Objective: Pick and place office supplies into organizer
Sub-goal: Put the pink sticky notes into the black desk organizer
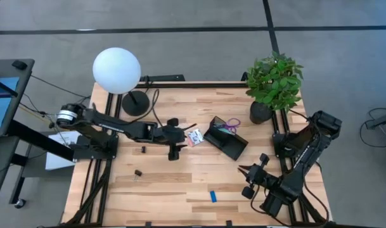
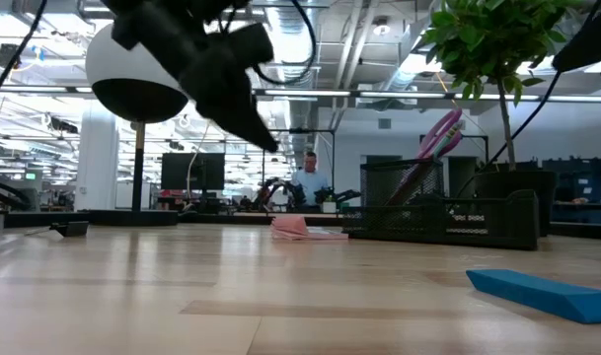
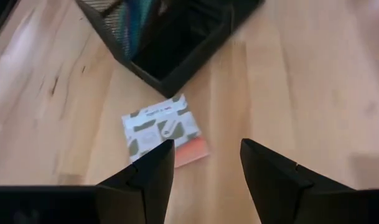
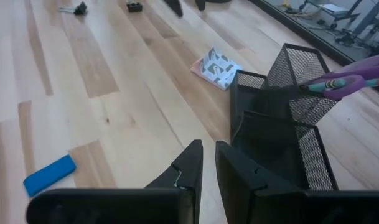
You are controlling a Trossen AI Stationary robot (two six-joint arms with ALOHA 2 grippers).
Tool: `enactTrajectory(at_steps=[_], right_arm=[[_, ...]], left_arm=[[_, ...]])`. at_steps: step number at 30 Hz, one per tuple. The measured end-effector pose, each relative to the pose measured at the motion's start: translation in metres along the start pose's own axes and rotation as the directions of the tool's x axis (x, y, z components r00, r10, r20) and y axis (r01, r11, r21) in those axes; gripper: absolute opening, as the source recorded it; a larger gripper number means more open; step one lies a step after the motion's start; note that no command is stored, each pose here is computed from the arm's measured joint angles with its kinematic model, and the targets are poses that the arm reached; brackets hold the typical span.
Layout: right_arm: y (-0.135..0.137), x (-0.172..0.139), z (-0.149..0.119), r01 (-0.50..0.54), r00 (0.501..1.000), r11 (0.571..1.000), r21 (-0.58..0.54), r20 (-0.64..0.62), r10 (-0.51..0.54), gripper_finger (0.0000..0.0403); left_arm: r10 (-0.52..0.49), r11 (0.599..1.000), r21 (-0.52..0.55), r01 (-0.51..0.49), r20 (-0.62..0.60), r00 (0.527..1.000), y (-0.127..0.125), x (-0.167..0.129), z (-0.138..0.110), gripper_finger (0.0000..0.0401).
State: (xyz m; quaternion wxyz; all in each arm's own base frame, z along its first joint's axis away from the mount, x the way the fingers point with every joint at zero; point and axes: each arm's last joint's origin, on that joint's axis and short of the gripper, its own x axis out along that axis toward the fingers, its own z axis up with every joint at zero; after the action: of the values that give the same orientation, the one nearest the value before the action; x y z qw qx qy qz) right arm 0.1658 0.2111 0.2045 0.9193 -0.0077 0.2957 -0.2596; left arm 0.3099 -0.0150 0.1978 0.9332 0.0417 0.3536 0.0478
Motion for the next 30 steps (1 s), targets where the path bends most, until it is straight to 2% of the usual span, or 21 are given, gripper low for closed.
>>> enactTrajectory(at_steps=[4,8,13,15,18,21,24,30], right_arm=[[0.000,0.005,0.003,0.012,1.000,1.000,0.023,-0.006,-0.012,0.0040],[0.000,0.008,0.005,0.021,1.000,0.999,0.031,-0.017,-0.020,0.0040],[0.001,0.010,0.005,0.013,0.999,0.998,0.060,-0.038,-0.011,0.0040],[0.001,0.010,0.005,0.013,0.999,0.997,0.083,-0.037,-0.010,0.0040],[0.002,0.010,0.006,0.007,0.999,0.995,0.103,-0.035,-0.003,0.0040],[0.003,0.011,0.007,0.005,0.999,0.993,0.119,-0.032,-0.001,0.0040],[0.002,0.015,0.009,0.017,0.999,0.992,0.125,-0.034,-0.013,0.0040],[-0.001,0.026,0.016,0.058,0.998,0.988,0.143,-0.043,-0.053,0.0040]], left_arm=[[0.010,0.986,0.164,-0.005,-0.026,1.000,0.001,0.023,-0.008,0.0180],[0.022,0.953,0.304,-0.020,-0.003,1.000,0.001,0.043,-0.013,0.0180],[0.041,0.918,0.395,-0.042,0.013,0.999,0.006,0.049,-0.006,0.0180],[0.008,0.903,0.430,-0.012,0.010,1.000,0.007,0.049,-0.002,0.0180],[-0.059,0.897,0.438,0.061,-0.020,0.998,0.010,0.049,-0.002,0.0180],[-0.107,0.915,0.383,0.128,-0.074,0.991,0.016,0.049,-0.008,0.0180],[-0.111,0.926,0.354,0.133,-0.082,0.990,0.021,0.050,-0.010,0.0180],[-0.133,0.916,0.373,0.146,-0.060,0.989,0.025,0.053,-0.010,0.0180]])
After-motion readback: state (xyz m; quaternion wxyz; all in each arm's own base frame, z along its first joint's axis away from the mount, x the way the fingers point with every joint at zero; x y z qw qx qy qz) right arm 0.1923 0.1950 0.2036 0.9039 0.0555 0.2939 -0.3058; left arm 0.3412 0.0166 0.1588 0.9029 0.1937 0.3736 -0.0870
